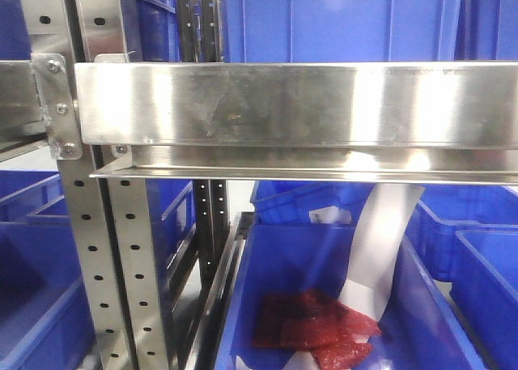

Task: Grab orange capacitor from left shelf to right conveyor
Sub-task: 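Lift the capacitor with the right gripper and pull it off the shelf, then drive the base to the red conveyor holding the capacitor in the right gripper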

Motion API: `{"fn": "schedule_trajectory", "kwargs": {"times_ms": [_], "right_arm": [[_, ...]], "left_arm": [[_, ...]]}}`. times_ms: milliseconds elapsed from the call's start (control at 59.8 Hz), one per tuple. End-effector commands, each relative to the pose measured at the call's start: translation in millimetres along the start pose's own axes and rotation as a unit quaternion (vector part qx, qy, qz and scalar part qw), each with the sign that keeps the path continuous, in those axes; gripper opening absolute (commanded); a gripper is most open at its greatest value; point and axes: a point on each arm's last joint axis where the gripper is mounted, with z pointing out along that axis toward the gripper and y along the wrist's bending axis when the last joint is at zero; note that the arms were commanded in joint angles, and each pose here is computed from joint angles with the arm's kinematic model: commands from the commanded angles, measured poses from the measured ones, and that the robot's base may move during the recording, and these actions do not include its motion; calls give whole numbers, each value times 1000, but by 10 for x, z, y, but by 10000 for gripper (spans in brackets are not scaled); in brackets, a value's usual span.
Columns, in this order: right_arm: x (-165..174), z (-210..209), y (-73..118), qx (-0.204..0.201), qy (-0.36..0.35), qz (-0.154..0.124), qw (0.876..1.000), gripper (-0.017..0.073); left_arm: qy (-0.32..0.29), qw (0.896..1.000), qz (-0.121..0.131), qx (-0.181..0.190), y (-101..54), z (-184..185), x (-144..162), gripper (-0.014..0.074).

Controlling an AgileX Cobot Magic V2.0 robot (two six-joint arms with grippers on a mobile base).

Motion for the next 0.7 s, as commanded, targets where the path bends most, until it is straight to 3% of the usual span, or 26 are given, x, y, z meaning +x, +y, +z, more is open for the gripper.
{"fn": "schedule_trajectory", "kwargs": {"times_ms": [0, 685], "right_arm": [[-178, -8, 15, -8, -59, -9, 998, 159], [-178, -8, 15, -8, -59, -9, 998, 159]], "left_arm": [[-54, 999, 0, 4, -8, -22, -105, -105], [-54, 999, 0, 1, -5, -22, -105, -105]]}}
